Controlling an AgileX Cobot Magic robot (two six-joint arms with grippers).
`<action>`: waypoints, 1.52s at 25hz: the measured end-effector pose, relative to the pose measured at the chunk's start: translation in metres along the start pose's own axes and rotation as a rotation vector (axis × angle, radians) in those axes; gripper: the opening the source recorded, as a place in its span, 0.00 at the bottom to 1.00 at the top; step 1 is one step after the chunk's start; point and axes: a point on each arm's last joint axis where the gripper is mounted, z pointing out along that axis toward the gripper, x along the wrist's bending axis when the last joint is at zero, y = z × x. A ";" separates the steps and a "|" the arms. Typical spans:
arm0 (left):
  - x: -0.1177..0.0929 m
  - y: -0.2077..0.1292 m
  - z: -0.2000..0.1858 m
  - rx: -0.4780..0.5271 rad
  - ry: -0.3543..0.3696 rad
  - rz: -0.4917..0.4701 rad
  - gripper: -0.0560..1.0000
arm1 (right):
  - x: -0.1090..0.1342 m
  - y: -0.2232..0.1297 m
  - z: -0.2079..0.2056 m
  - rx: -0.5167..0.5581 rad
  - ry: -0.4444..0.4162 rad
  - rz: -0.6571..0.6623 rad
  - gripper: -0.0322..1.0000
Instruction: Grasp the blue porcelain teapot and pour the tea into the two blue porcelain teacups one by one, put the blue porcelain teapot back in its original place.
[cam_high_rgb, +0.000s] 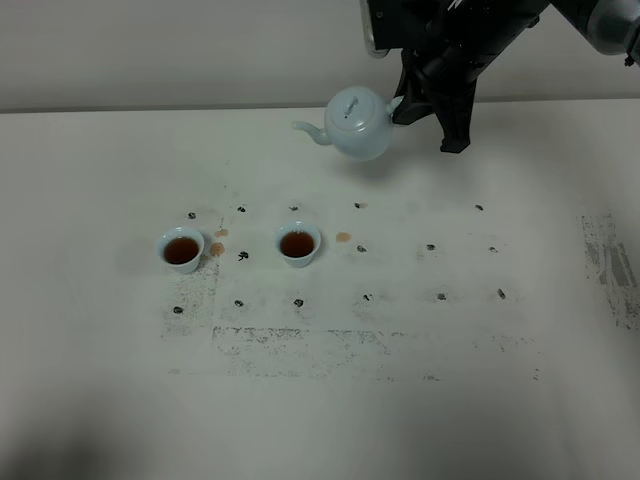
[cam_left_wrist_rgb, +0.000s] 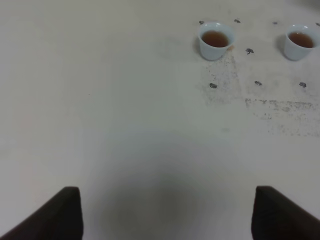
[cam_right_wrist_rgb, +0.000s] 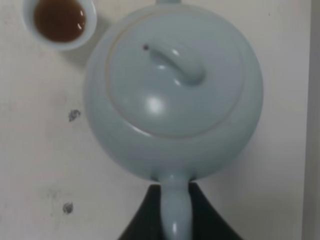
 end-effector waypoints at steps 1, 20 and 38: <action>0.000 0.000 0.000 0.000 0.000 0.000 0.68 | 0.000 -0.001 0.000 0.003 -0.001 0.000 0.06; 0.000 0.000 0.000 0.000 0.000 0.000 0.68 | -0.003 -0.050 0.058 -0.003 0.110 0.060 0.06; 0.000 0.000 0.000 0.000 0.000 0.000 0.68 | -0.002 -0.048 0.065 -0.043 0.123 0.056 0.06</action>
